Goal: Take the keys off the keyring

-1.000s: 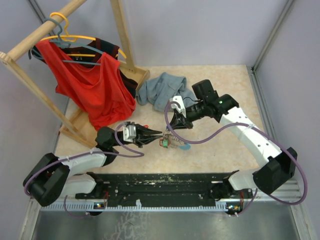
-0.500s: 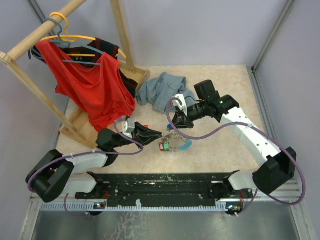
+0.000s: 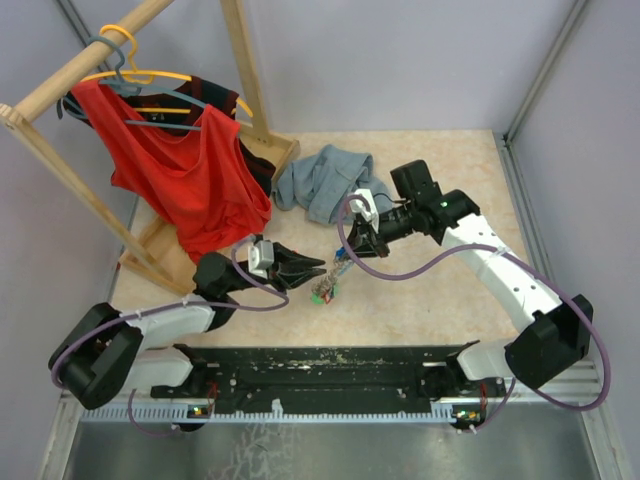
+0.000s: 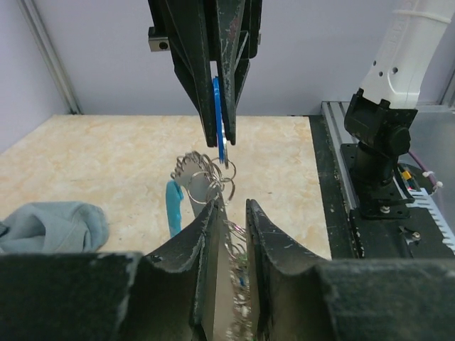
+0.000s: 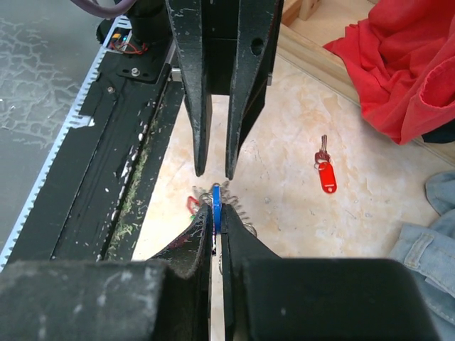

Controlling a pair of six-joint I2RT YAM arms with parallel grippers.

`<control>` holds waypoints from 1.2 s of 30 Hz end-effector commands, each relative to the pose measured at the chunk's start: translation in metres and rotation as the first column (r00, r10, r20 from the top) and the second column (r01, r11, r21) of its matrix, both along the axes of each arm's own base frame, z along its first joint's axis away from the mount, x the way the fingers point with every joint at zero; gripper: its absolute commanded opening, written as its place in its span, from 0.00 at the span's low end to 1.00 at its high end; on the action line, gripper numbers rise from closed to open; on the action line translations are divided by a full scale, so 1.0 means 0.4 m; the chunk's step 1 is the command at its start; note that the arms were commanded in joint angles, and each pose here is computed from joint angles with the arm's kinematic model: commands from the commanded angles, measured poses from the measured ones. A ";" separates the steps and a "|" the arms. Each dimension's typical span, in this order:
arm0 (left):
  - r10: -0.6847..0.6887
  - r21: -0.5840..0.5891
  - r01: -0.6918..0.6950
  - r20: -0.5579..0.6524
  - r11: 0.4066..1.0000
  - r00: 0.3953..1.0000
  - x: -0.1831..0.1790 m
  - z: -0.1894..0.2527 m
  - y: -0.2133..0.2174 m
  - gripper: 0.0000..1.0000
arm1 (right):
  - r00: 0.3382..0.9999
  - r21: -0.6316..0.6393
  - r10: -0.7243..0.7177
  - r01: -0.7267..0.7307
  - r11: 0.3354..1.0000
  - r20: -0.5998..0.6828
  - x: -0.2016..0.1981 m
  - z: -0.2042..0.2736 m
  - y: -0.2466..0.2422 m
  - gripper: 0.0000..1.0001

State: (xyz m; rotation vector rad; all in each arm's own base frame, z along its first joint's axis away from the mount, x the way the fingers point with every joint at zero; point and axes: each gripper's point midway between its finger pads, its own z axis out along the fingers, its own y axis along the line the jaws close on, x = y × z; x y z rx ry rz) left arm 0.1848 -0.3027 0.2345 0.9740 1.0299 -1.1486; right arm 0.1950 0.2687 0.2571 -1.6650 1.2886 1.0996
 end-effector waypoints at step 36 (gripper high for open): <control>-0.038 0.088 0.042 -0.044 0.995 0.998 0.014 -0.006 -0.088 0.19 | 0.996 0.095 0.076 -0.080 0.992 0.050 -0.034 0.064 0.005 0.00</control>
